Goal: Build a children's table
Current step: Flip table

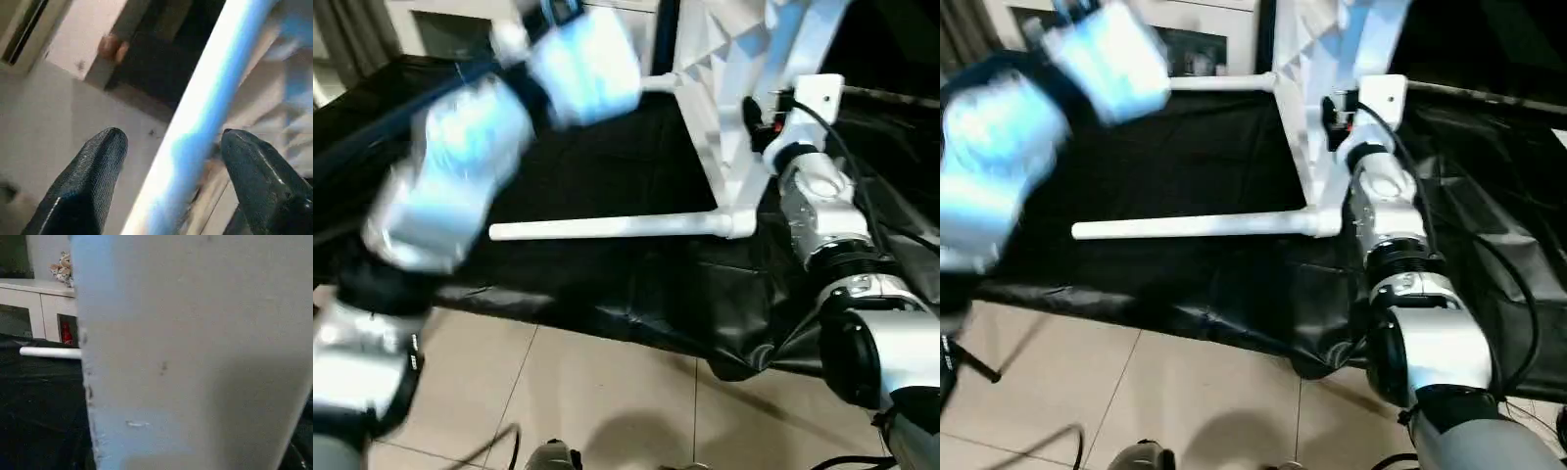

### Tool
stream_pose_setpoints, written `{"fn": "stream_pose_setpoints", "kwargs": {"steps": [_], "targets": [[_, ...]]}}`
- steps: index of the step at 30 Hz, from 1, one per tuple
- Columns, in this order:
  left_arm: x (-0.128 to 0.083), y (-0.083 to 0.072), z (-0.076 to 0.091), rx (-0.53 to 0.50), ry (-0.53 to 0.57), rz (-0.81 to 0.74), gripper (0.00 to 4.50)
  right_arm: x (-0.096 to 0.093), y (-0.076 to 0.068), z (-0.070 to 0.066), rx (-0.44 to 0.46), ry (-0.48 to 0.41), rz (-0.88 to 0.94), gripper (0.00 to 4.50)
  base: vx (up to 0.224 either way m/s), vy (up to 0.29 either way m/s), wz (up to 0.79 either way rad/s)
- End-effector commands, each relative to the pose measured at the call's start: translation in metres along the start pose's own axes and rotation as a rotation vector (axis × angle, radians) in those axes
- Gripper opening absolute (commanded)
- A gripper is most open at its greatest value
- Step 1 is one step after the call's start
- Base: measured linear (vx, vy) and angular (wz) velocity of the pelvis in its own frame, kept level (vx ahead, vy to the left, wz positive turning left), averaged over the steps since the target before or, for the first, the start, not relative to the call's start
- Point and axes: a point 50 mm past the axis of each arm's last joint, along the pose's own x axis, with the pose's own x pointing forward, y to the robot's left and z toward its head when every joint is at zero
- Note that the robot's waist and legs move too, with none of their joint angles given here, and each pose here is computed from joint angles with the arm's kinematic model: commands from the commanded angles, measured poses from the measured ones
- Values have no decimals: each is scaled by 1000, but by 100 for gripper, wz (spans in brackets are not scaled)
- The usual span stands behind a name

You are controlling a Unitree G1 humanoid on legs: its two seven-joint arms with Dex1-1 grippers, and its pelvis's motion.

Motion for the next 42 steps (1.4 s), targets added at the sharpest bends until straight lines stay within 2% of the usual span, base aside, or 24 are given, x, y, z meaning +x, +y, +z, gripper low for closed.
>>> {"fn": "stream_pose_setpoints", "kwargs": {"steps": [1,6,8,9,12,14,21,22,23,25,26,27,28,29,30,31,33,34,39,40,42], "targets": [[1,3,-18,55,84,41,359,4,0,30,-23,-145,3,198,0,0,0],[8,13,-39,66,202,128,359,5,4,31,-21,-154,14,198,0,0,0],[10,14,-40,18,219,145,324,5,4,32,-21,-158,14,198,0,0,0],[12,11,-39,-24,209,133,324,4,4,34,-21,-164,14,198,0,0,0],[12,10,-36,-45,197,145,310,4,3,35,-23,-170,13,198,0,0,0],[12,6,-36,-59,190,150,283,5,2,37,-27,-177,10,198,0,0,0],[13,-1,-28,-126,162,161,266,6,-1,45,-54,-197,11,198,0,0,0],[12,-2,-28,-143,162,160,264,6,-2,46,-56,-199,11,198,0,0,0],[11,-3,-29,-215,173,181,263,7,-2,54,-79,-219,20,198,0,0,0],[10,-4,-30,-252,179,197,262,8,-3,58,-93,-229,25,198,0,0,0],[8,-4,-34,-350,204,221,262,11,-4,77,-159,-274,53,198,0,0,0],[7,-4,-36,-371,213,229,262,12,-5,85,-182,-292,62,198,0,0,0],[7,-4,-36,-371,213,229,262,12,-5,85,-182,-292,62,198,0,0,0],[6,-3,-39,-424,228,249,262,14,-8,104,-225,-328,82,197,0,0,0],[5,-3,-40,-432,230,253,262,14,-8,107,-231,-332,84,197,0,0,0],[5,-2,-41,-459,236,264,262,15,-9,115,-248,-346,90,197,0,0,0],[4,-2,-45,-560,260,300,262,17,-11,143,-352,-383,139,197,0,0,0],[3,-3,-46,-600,269,314,262,17,-11,153,-405,-392,161,196,0,0,0],[2,-5,-50,-733,295,349,261,17,-8,181,-589,-396,227,193,0,0,0],[2,-6,-52,-785,305,359,261,17,-7,190,-644,-394,244,193,0,0,0],[0,-10,-55,-844,324,363,260,16,-6,203,-694,-390,268,193,0,0,0]]}}
